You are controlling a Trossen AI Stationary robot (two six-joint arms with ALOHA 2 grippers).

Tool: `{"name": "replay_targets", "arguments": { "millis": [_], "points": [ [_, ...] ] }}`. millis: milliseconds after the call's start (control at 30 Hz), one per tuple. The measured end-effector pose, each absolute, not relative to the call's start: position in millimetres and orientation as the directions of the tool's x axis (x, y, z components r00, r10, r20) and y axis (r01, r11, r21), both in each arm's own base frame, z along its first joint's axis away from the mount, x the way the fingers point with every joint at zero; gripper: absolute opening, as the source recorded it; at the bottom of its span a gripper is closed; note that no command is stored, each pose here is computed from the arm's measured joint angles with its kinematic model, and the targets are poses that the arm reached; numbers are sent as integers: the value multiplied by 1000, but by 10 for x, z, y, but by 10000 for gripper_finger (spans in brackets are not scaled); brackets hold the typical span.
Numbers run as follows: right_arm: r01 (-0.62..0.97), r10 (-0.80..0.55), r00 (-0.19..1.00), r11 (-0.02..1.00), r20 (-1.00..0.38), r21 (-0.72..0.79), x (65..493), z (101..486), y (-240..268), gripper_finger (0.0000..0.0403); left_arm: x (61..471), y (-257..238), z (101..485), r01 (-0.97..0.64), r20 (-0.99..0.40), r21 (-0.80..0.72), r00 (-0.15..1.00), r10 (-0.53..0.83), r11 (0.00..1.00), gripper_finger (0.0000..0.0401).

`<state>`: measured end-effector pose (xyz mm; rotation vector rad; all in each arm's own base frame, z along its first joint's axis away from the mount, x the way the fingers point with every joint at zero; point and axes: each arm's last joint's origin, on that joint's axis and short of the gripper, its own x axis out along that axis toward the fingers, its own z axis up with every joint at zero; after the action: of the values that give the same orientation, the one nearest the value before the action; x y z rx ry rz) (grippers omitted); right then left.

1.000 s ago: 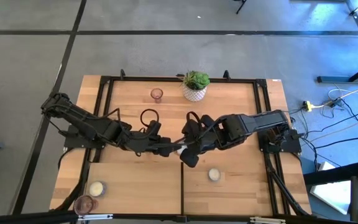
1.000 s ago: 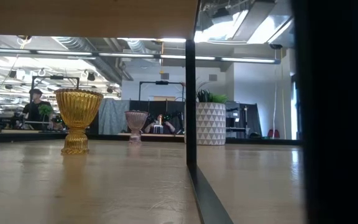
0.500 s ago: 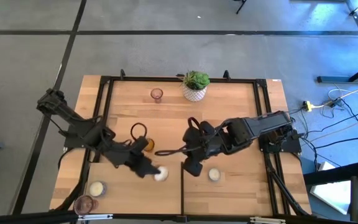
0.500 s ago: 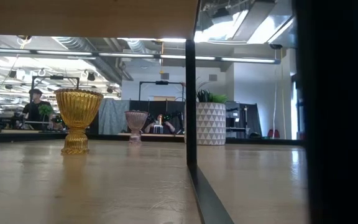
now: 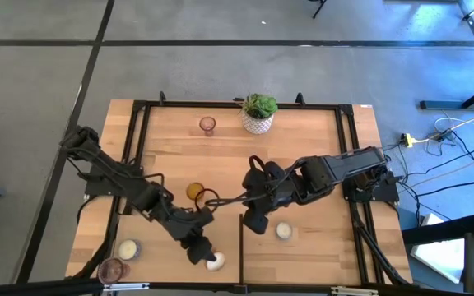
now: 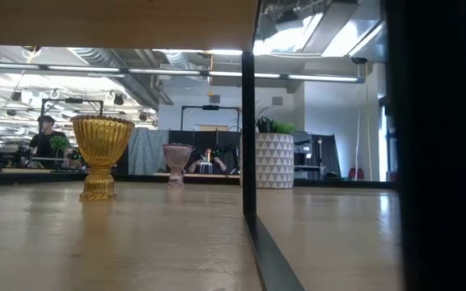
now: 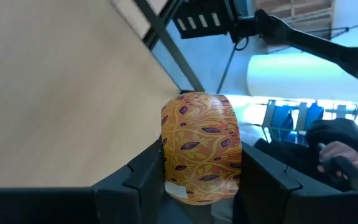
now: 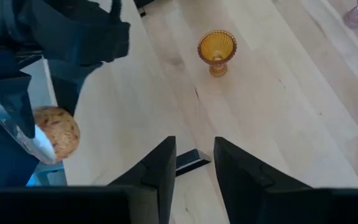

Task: Pick & Place candle stick holders
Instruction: Put the orange scented candle on the shelf

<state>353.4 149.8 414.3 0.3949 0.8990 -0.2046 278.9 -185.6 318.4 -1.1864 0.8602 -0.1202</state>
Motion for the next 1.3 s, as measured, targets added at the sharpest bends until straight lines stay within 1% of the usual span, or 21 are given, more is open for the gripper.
{"name": "replay_targets", "arguments": {
  "millis": [167,333,433,700,867,1100,1300],
  "points": [
    [338,-7,609,907,-793,252,3532,4143,1502,113,2900,-1786,3068,-363,-565,-815,670,-482,451,165],
    [338,-6,609,907,-793,252,3532,4143,1504,113,2966,-1775,2951,-382,-603,-792,616,-507,477,165],
    [338,-6,609,907,-793,252,3532,4143,1504,113,2984,-1797,2898,-386,-614,-786,586,-530,483,165],
    [338,-6,610,907,-793,253,3531,4144,1505,113,2981,-1784,2823,-411,-659,-749,545,-519,520,169],
    [338,-6,610,907,-793,253,3531,4144,1505,113,2977,-1743,2816,-428,-677,-734,532,-509,528,188],
    [337,-5,613,906,-790,256,3534,4148,1506,113,2952,-1719,2762,-453,-721,-688,516,-463,566,219],
    [332,1,627,904,-779,268,3548,4157,1514,113,2948,-1709,2766,-442,-727,-680,509,-460,585,232]
  ]
}}
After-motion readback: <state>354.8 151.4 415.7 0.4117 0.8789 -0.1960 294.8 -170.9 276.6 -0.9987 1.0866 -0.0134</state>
